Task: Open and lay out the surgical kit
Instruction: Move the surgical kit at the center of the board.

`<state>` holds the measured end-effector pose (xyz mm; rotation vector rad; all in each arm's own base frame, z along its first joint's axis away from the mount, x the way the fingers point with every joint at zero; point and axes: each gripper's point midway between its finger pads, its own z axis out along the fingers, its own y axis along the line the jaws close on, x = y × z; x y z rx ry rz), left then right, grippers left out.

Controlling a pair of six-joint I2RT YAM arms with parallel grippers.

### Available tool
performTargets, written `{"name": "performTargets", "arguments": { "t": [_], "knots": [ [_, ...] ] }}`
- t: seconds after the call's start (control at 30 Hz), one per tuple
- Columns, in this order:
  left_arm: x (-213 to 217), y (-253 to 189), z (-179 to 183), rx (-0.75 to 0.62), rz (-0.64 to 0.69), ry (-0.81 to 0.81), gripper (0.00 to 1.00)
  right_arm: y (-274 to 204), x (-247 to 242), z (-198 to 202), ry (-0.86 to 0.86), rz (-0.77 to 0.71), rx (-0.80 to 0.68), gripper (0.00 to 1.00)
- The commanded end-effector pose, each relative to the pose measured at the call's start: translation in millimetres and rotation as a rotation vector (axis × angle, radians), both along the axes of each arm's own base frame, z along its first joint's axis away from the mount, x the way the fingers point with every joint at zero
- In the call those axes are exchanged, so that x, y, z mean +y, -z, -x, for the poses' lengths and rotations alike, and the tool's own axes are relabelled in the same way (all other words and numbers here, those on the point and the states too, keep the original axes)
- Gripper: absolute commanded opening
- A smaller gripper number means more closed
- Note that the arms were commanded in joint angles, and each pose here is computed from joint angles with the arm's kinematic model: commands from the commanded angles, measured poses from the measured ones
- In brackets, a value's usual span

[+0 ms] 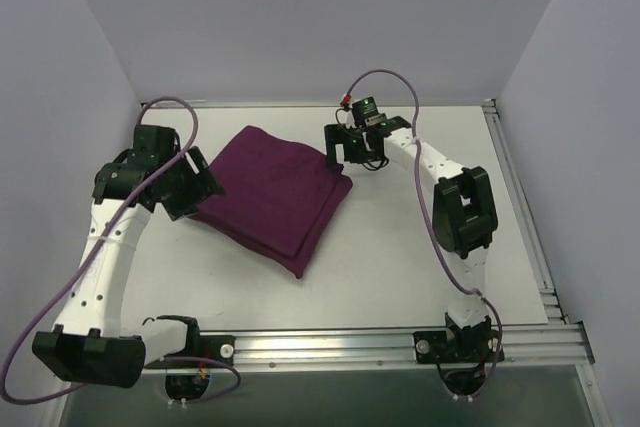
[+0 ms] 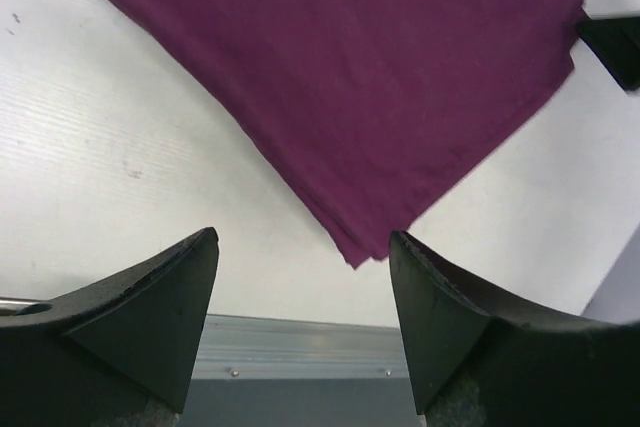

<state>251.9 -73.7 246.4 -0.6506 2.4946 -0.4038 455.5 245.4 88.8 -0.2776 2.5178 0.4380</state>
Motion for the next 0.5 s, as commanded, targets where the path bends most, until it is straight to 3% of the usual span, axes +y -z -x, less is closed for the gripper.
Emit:
{"name": "performTargets", "arguments": {
  "t": [0.0, 0.07, 0.13, 0.2, 0.23, 0.27, 0.3, 0.33, 0.37, 0.47],
  "knots": [
    [17, -9, -49, -0.078, -0.081, -0.061, 0.77, -72, -21, 23, 0.068, 0.032, -0.083, 1.00],
    [34, -9, -66, -0.087, -0.143, -0.105, 0.74, -85, -27, 45, 0.060, -0.063, -0.038, 1.00],
    [56, 1, -83, -0.061, -0.215, -0.164, 0.62, -69, -37, 70, 0.046, -0.114, 0.060, 1.00],
    [68, 8, -98, -0.049, -0.268, -0.192, 0.53, -79, -50, 84, 0.058, -0.125, 0.034, 1.00],
    [75, 11, -105, -0.048, -0.294, -0.193, 0.47, -64, -56, 96, 0.068, -0.101, 0.067, 0.95],
    [89, 11, -110, -0.047, -0.341, -0.229, 0.31, -68, -59, 102, 0.070, -0.104, 0.048, 0.88],
    [96, 23, -118, -0.013, -0.374, -0.232, 0.22, -64, -60, 109, 0.068, -0.103, 0.063, 0.80],
    [102, 29, -123, 0.002, -0.398, -0.232, 0.15, -59, -62, 115, 0.070, -0.099, 0.082, 0.42],
    [110, 32, -127, 0.017, -0.422, -0.243, 0.02, -51, -63, 125, 0.070, -0.102, 0.105, 0.25],
    [122, 54, -146, 0.079, -0.512, -0.215, 0.02, -45, -55, 139, 0.054, -0.151, 0.131, 0.17]
  ]
}}
